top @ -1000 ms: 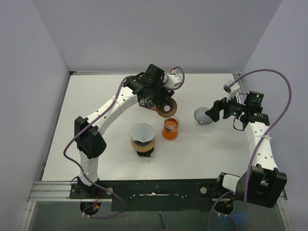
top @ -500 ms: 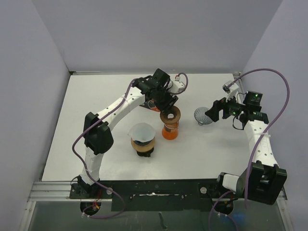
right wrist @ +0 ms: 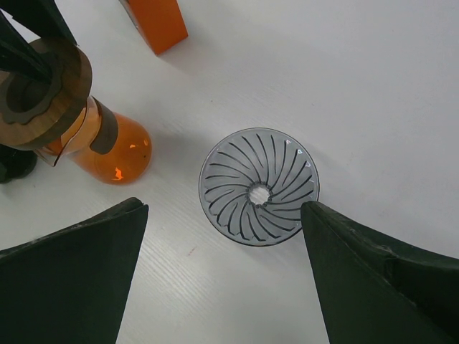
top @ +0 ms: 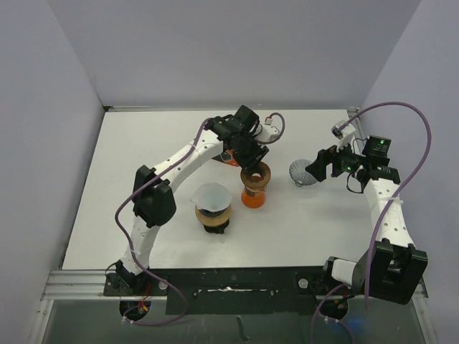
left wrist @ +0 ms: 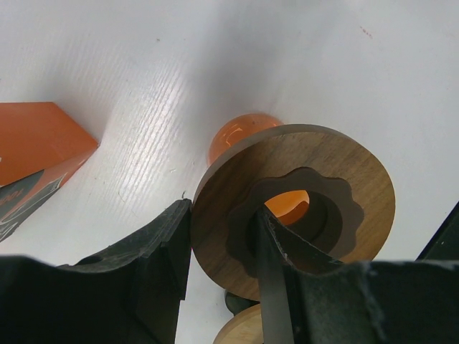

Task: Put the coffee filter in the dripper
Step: Place the dripper holder onto the coffee server.

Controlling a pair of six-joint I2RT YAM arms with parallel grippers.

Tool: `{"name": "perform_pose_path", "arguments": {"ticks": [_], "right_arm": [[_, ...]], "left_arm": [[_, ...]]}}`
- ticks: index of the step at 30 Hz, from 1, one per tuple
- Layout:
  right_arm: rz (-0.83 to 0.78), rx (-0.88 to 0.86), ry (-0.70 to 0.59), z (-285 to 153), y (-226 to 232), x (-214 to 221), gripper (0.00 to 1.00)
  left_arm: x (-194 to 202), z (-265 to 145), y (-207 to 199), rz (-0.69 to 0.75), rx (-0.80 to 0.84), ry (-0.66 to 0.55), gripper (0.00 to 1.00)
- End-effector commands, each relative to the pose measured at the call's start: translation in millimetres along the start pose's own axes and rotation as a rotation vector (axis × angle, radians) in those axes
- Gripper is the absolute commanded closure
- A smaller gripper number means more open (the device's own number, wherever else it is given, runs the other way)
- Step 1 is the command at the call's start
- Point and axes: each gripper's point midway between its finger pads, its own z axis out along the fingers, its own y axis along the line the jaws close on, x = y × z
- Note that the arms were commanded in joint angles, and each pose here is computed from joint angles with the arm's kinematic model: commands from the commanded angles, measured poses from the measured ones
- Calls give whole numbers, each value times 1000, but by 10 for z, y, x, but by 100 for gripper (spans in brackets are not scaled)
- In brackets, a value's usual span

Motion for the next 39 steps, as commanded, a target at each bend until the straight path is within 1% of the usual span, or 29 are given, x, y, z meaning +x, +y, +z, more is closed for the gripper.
{"name": "perform_pose_path", "arguments": {"ticks": [1,17,21,25,28,32,39], "right_arm": [[-31,1,-21,9,-43,-65,8],[-35,3,-22,3,-41,-69,7],[-34,2,-22,2,-41,-70,7],[-35,1,-22,4,-36,-71,7],[-37,3,-22,3,-41,-69,7],[-37,4,-21,2,-44,-67,7],[-37,10,-15,8,-59,-50,6]], "left_arm": [[-209,-99,-63,32,-7,-49,82],[-90,5,-45,57,-46,18,77],[-85,-1,-50,67,-56,23,74],[-93,-19,-52,70,-64,22,69],[-87,-37,-59,72,-65,24,62],[-81,-65,-68,77,-69,25,56],[-93,-131,-94,87,-76,20,49]]}}
